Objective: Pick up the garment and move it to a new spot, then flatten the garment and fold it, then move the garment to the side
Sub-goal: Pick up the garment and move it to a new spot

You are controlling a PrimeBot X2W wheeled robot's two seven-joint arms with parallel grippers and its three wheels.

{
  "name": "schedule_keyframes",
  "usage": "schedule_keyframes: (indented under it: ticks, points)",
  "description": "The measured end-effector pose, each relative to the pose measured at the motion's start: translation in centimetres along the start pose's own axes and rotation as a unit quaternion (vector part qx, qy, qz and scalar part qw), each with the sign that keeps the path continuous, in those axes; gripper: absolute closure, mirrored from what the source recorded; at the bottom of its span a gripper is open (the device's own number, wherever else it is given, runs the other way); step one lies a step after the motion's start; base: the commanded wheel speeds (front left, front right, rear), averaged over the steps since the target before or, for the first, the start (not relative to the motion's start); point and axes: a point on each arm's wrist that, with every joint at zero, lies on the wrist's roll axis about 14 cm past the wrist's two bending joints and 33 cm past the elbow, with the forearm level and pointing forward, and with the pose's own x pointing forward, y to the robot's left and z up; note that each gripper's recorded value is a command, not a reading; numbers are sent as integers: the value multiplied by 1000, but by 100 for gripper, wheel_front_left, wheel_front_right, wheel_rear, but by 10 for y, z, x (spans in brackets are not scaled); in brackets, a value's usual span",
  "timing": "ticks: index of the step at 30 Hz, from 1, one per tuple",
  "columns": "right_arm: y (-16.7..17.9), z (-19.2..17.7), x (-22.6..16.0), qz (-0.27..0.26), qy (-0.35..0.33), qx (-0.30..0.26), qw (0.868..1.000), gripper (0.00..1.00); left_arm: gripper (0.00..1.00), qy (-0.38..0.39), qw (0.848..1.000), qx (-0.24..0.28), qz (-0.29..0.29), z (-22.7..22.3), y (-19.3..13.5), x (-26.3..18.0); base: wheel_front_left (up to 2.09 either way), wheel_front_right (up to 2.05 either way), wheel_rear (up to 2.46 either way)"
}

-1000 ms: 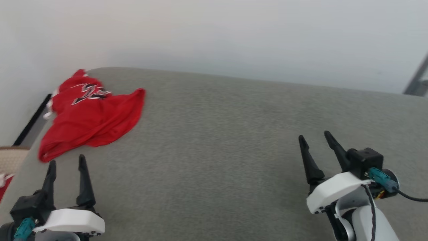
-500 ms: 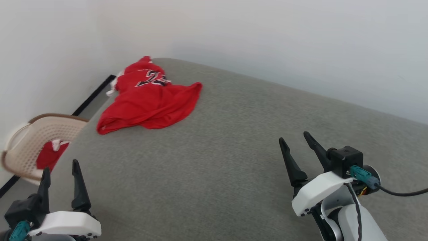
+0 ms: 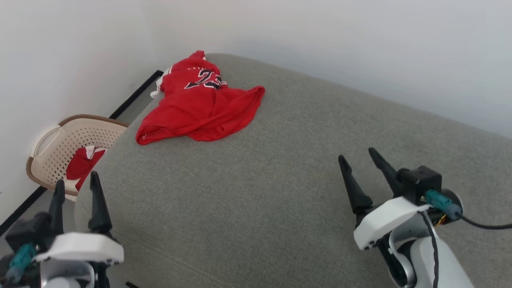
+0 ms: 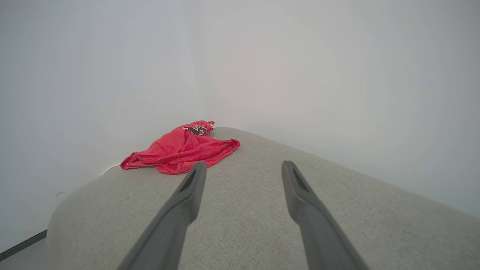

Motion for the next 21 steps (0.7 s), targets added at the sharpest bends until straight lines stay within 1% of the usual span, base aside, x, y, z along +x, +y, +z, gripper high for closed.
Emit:
schedule_keyframes:
  ticks: [6,13,19,21]
  points:
    - [-23,0,4,-21,1,-6,1000,0,0,-5,999,6,-36,6,-23,42,0,0,0]
    - [-59,2,10,-49,-6,-12,999,0,0,3,996,17,-87,3,-58,101,0,0,0]
    - [-95,3,15,-75,-16,-24,997,0,0,26,993,27,-114,-12,-89,156,0,0,0]
    - [-107,2,15,-84,-19,-26,996,0,0,45,992,30,-118,-24,-98,172,0,0,0]
